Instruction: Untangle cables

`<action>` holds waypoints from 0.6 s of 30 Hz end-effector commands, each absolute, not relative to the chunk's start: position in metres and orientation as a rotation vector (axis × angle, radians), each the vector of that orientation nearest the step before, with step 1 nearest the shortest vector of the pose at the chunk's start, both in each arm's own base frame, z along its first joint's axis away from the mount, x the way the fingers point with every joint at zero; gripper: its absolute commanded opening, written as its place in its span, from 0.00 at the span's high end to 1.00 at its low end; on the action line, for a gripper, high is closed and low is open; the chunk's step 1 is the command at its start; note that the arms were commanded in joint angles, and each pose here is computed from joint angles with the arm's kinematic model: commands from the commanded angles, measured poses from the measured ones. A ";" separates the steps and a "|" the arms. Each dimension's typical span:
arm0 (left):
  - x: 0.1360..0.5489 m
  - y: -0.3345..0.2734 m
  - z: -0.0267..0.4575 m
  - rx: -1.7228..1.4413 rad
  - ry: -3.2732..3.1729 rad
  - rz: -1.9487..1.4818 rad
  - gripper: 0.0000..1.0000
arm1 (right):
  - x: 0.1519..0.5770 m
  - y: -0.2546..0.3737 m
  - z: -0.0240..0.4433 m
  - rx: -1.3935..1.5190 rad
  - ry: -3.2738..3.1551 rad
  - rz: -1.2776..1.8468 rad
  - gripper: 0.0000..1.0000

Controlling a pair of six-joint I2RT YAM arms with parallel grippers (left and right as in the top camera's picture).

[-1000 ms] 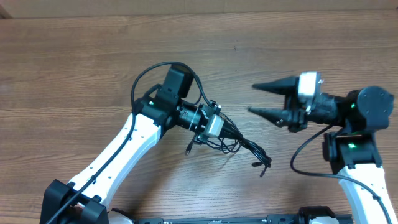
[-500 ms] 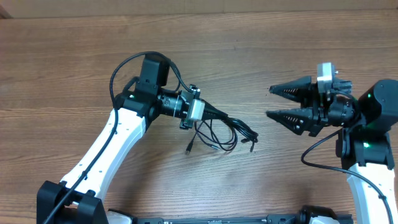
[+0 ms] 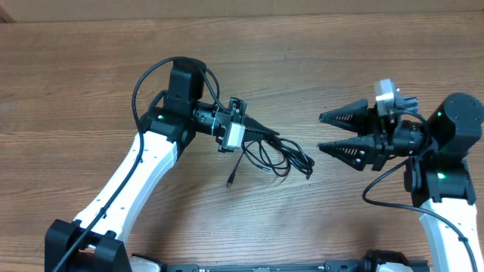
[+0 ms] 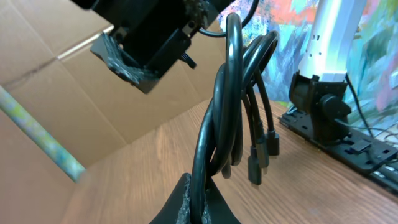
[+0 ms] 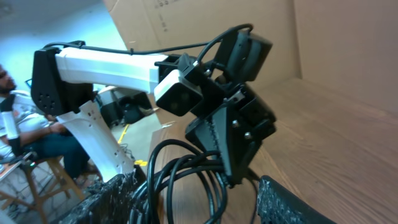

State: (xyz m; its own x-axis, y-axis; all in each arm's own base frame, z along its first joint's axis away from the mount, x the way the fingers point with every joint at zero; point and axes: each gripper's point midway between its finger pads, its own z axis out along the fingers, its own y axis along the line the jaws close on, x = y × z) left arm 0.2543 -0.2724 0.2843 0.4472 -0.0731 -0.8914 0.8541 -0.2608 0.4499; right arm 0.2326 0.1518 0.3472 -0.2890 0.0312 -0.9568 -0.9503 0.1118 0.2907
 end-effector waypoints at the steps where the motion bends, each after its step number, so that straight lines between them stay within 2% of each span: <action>1: 0.250 -0.272 0.294 1.584 0.622 -1.043 0.96 | 0.224 0.158 0.349 -1.003 1.441 1.370 0.37; 13: 0.249 -0.275 0.300 1.594 0.551 -1.005 0.96 | 0.216 0.189 0.329 -1.072 1.458 1.530 0.41; 18: 0.249 -0.275 0.300 1.593 0.555 -1.007 0.95 | 0.222 0.194 0.319 -1.063 1.485 1.574 0.51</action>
State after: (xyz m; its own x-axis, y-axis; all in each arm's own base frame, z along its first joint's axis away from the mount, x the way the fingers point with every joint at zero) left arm 0.2544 -0.2743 0.2929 0.5164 -0.1197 -0.8479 0.8084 -0.2585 0.5289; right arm 0.2231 0.1926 0.3265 -0.3814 -0.0300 -0.9239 -0.9219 -0.0614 0.3826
